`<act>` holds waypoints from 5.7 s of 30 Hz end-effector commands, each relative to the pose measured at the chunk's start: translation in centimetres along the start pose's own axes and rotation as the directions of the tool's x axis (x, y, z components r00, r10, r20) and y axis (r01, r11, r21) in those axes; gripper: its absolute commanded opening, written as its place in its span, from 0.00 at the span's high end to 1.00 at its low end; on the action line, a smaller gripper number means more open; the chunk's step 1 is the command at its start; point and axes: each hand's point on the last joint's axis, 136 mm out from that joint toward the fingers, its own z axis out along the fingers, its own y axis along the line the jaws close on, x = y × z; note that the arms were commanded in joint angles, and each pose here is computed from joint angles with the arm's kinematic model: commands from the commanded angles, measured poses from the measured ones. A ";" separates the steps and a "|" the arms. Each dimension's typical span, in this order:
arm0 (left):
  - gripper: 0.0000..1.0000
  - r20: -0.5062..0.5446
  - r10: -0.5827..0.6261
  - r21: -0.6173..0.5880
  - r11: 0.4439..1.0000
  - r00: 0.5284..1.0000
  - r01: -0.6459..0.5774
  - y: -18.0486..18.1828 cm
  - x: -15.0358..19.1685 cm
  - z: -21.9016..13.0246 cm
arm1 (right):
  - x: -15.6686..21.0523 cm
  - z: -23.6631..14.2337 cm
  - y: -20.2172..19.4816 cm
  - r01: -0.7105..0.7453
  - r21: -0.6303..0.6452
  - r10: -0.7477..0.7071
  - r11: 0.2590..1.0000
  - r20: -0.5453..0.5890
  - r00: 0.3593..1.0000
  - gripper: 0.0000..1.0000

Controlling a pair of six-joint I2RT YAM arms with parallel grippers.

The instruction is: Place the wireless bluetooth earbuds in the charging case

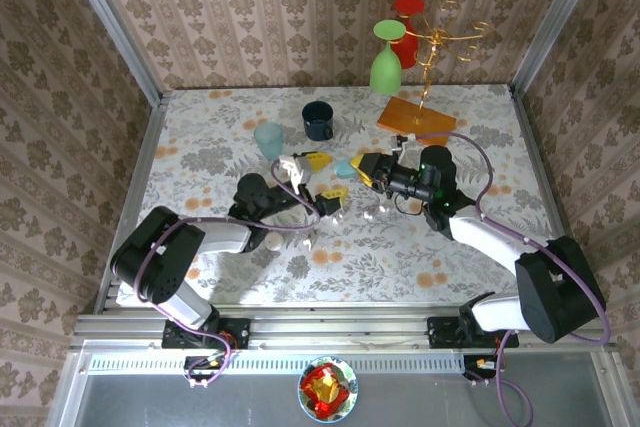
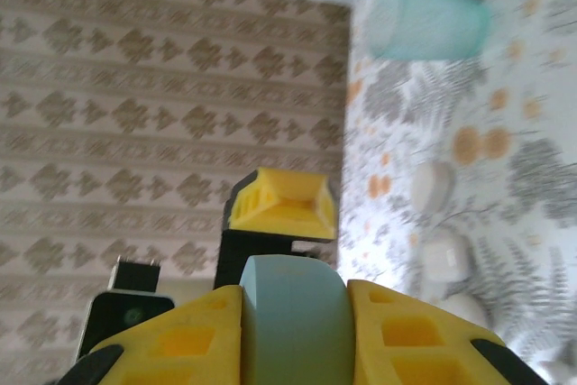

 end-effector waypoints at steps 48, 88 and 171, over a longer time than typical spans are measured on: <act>0.07 -0.624 -0.519 -0.747 0.615 0.584 -0.251 13.2 8.5 -19.5 | -5.2 4.7 -11.7 0.276 0.442 -0.244 0.854 -0.128 0.961 0.32; 0.60 -0.737 -0.542 -0.648 0.737 0.404 -0.193 15.2 12.7 -17.4 | -2.9 -2.7 -9.1 0.340 0.536 -0.353 0.773 -0.082 0.932 0.31; 0.13 0.148 0.301 0.157 0.933 0.942 -0.323 -2.2 -6.9 -2.8 | 5.5 0.6 9.7 -0.048 -0.365 -0.065 0.930 -0.293 0.954 0.90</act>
